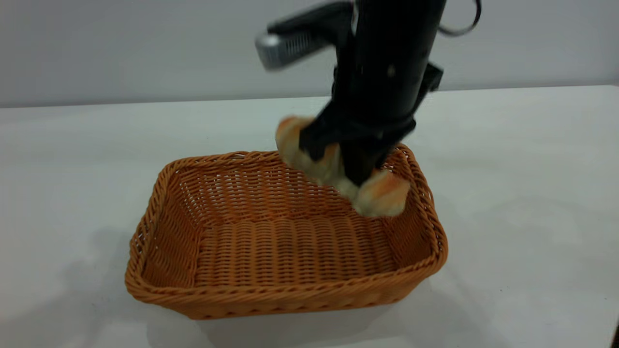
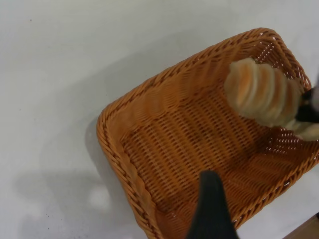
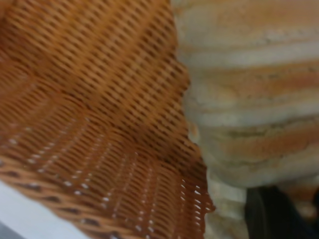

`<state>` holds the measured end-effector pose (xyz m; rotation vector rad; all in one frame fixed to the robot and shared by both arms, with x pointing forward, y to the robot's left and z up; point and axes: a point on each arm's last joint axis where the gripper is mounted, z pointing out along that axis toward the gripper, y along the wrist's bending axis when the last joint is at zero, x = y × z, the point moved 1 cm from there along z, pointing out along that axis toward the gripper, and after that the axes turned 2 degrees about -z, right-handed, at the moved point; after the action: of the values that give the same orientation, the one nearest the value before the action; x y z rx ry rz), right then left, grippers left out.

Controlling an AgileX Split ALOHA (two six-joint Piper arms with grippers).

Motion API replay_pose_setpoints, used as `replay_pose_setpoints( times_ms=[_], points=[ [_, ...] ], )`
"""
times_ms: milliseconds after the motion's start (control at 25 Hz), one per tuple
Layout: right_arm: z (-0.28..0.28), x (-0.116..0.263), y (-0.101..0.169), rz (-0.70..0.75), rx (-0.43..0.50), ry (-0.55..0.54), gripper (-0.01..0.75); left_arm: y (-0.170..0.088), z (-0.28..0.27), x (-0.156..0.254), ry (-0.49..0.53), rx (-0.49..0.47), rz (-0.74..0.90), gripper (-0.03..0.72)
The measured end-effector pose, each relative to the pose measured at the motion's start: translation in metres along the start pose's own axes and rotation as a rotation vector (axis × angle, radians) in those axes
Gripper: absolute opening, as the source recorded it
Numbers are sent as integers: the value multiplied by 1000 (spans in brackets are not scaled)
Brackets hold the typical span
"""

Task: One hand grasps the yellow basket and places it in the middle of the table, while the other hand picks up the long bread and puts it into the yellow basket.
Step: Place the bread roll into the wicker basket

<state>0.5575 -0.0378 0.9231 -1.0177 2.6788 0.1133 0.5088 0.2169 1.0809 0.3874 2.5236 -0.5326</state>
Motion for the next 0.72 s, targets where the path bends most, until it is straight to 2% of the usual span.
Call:
replay_pose_setpoints(
  times_ms=[120,240,520,600,720],
  points=[
    [13,2,0,-25,-3,18,77,0,0,0,0,0,0,594],
    [21,1,2,-48,-14,14,144,0,0,0,0,0,0,594],
    [24,-3,1,-63,-11,-28,473,0,0,0,1,0,44,594],
    [24,-3,1,-64,-11,-30,507,0,0,0,1,0,67,594],
    [23,-3,1,-72,-5,-32,513,0,0,0,1,-1,92,594]
  ],
)
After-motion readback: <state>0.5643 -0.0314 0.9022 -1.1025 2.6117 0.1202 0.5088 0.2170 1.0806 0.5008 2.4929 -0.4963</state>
